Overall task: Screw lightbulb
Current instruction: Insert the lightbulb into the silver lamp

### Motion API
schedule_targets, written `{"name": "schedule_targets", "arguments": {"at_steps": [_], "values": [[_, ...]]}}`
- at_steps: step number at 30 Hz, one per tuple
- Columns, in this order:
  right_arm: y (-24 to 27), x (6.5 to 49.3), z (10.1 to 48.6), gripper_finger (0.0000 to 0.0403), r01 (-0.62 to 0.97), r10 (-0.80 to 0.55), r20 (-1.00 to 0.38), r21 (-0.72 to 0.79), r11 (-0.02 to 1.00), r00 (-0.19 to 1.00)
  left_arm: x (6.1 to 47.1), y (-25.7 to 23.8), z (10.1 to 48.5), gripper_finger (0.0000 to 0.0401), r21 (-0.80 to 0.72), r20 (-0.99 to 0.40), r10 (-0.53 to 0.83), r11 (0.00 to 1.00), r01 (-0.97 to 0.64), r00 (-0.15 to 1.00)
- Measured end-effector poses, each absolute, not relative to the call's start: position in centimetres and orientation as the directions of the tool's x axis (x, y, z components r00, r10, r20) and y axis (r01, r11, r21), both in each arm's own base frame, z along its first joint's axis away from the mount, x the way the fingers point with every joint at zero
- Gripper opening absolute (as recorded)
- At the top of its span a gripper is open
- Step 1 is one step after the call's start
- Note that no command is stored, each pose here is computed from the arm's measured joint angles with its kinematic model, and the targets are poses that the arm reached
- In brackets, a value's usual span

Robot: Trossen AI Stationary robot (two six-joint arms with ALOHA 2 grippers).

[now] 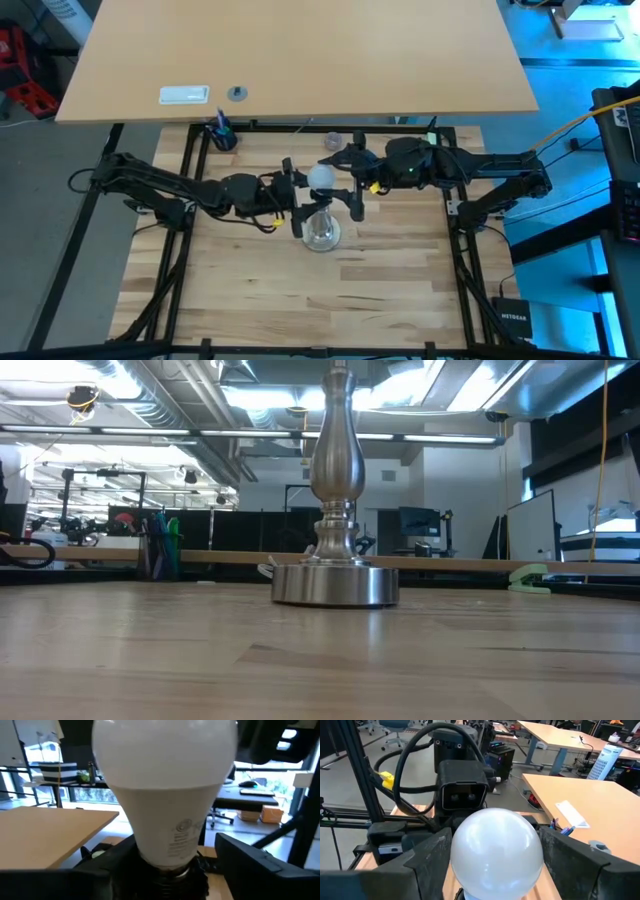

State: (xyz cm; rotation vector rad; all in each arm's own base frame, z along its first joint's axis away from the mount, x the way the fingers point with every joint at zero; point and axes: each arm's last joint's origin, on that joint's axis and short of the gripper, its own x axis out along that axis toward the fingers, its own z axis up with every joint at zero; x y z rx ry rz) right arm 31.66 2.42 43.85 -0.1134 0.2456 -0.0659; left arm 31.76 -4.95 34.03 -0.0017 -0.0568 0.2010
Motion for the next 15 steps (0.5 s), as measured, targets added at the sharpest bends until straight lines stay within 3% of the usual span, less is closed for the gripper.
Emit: {"name": "schedule_targets", "arguments": {"at_steps": [6,15], "values": [[2.4,31.7,43.8,0.0292,0.048,-0.076,-0.241,-0.121,0.992,0.968,30.0,-5.1,36.1,0.0265,0.000,0.016,0.181,0.983,-0.181,0.983],[2.5,31.6,43.8,0.0292,0.032,-0.061,-0.247,-0.121,0.992,0.967,27.6,-4.9,40.5,0.0264,-0.036,0.027,0.170,0.985,-0.169,0.985]]}}
